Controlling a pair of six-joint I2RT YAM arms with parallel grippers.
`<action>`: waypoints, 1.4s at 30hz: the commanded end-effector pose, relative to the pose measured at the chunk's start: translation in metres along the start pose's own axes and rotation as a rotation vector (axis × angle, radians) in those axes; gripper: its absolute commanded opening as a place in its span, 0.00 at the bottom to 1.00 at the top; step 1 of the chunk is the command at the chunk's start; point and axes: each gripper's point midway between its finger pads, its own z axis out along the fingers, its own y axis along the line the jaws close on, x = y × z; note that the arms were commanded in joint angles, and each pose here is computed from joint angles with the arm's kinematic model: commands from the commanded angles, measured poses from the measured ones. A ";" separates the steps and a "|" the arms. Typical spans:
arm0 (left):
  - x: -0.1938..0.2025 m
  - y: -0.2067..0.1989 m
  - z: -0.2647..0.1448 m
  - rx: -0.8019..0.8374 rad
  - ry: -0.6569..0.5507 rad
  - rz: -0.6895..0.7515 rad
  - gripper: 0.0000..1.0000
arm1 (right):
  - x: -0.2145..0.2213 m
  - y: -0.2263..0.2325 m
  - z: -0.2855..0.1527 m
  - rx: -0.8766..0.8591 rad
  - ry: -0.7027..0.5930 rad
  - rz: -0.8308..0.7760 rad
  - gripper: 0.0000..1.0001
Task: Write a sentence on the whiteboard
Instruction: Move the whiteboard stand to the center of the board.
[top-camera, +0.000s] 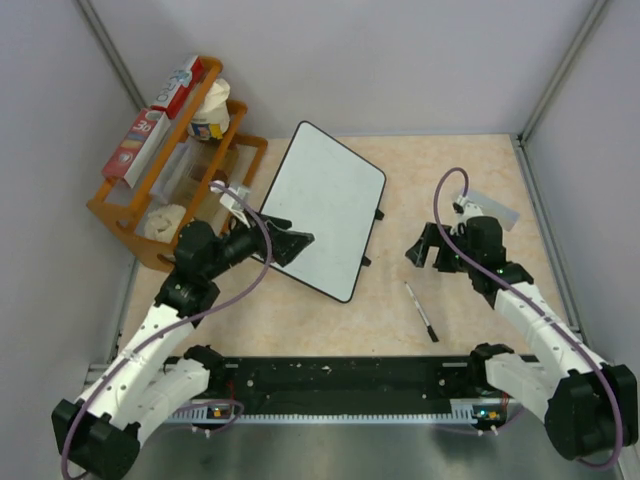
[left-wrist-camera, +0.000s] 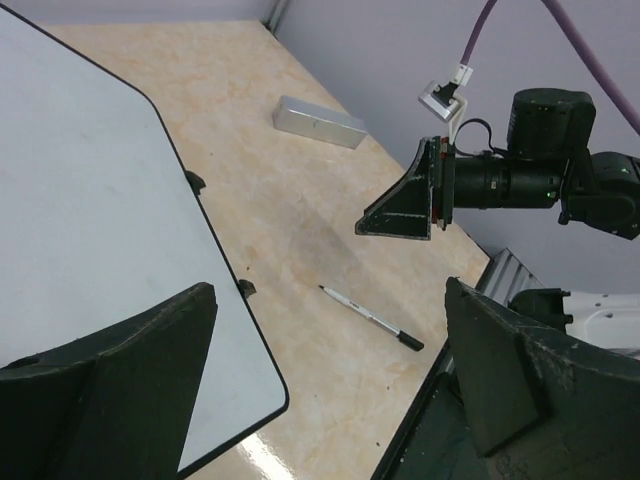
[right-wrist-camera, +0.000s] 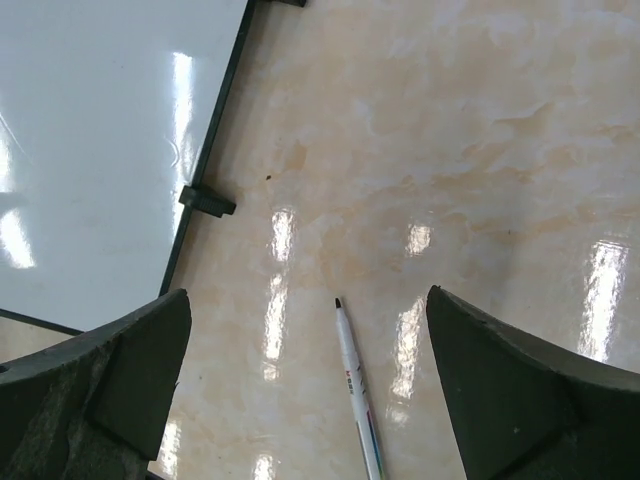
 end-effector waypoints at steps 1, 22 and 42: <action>-0.019 0.008 -0.011 -0.086 -0.108 0.072 0.99 | -0.028 0.021 0.002 -0.078 -0.069 -0.028 0.99; 0.028 0.016 -0.025 -0.080 -0.035 0.001 0.99 | -0.037 0.045 0.067 -0.146 0.047 0.015 0.08; 0.045 0.017 -0.041 -0.082 -0.047 0.008 0.99 | 0.016 0.039 0.131 -0.110 0.225 0.050 0.00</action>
